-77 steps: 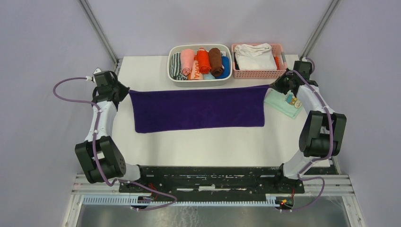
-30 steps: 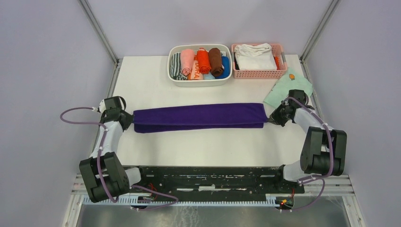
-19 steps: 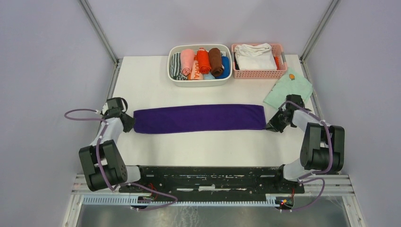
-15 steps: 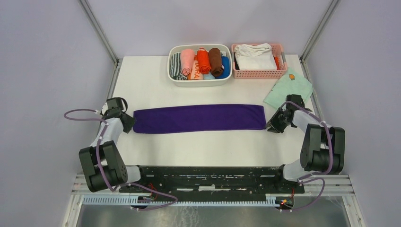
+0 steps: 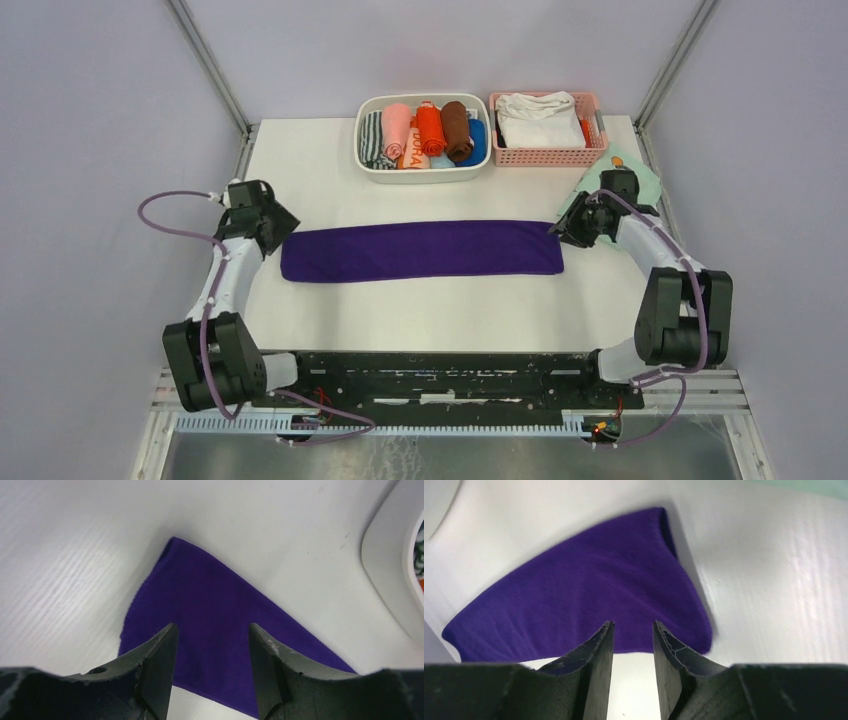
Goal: Roll the towels
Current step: Fold the towel at the center of the board.
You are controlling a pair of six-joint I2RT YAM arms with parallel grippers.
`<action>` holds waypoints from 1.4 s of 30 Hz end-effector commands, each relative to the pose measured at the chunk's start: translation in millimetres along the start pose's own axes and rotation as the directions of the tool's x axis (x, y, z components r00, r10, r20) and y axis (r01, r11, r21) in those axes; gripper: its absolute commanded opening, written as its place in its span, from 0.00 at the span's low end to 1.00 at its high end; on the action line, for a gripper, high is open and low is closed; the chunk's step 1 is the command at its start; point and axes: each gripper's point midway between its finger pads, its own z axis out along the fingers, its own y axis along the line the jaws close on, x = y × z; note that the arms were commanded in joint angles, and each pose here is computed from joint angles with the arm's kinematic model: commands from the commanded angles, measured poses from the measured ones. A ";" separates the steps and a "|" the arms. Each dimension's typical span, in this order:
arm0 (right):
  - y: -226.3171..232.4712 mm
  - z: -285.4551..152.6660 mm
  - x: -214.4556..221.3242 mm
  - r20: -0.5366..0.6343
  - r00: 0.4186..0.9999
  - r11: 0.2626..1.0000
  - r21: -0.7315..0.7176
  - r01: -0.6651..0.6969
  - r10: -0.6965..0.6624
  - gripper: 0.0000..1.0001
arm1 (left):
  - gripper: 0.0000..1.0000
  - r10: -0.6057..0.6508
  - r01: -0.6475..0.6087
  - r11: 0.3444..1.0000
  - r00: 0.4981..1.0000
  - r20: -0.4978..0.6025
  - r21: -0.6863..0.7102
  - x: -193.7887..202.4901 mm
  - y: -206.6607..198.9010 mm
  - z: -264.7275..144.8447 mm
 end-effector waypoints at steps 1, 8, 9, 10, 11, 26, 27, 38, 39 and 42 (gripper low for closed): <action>41.6 19.8 -26.0 0.051 0.998 0.991 -0.122 0.050 -0.044 0.41 | 0.60 0.132 -0.124 0.989 0.988 -0.084 0.085 20.0 -30.6 18.0; 38.1 65.4 -36.6 0.009 1.000 0.993 -0.115 0.020 -0.019 0.39 | 0.54 0.117 -0.134 0.989 0.962 -0.249 -0.055 48.0 8.3 67.6; 33.3 71.3 -36.2 0.001 1.000 0.995 -0.100 0.011 -0.011 0.39 | 0.53 0.108 -0.131 0.989 0.958 -0.266 -0.072 49.3 15.0 71.4; 26.6 76.5 -37.0 -0.004 1.000 0.997 -0.079 0.001 -0.001 0.38 | 0.53 0.105 -0.135 0.987 0.955 -0.278 -0.092 50.2 22.5 75.1; 17.5 81.5 -36.8 -0.009 1.000 0.999 -0.047 -0.011 0.011 0.38 | 0.52 0.108 -0.146 0.983 0.953 -0.284 -0.115 49.8 28.8 77.8; 29.9 59.8 -42.5 -0.005 1.000 0.993 -0.120 0.015 -0.015 0.42 | 0.55 0.094 -0.141 0.982 0.942 -0.321 -0.128 50.1 43.4 84.4; 35.5 55.0 -36.9 -0.008 1.000 0.991 -0.130 0.026 -0.027 0.43 | 0.55 0.095 -0.139 0.983 0.945 -0.314 -0.123 49.1 42.5 83.2; 1.4 42.1 65.0 -0.177 0.984 0.998 -0.060 0.026 -0.036 0.46 | 0.58 0.095 -0.143 0.979 0.950 -0.298 -0.142 45.1 45.1 79.4; -9.5 43.6 68.3 -0.181 0.983 0.999 -0.019 0.030 -0.033 0.46 | 0.58 0.095 -0.144 0.978 0.950 -0.297 -0.149 45.0 46.5 79.4; -45.6 46.8 71.5 -0.172 0.985 0.995 0.103 0.001 0.016 0.47 | 0.59 0.097 -0.152 0.975 0.948 -0.304 -0.161 47.4 50.1 78.7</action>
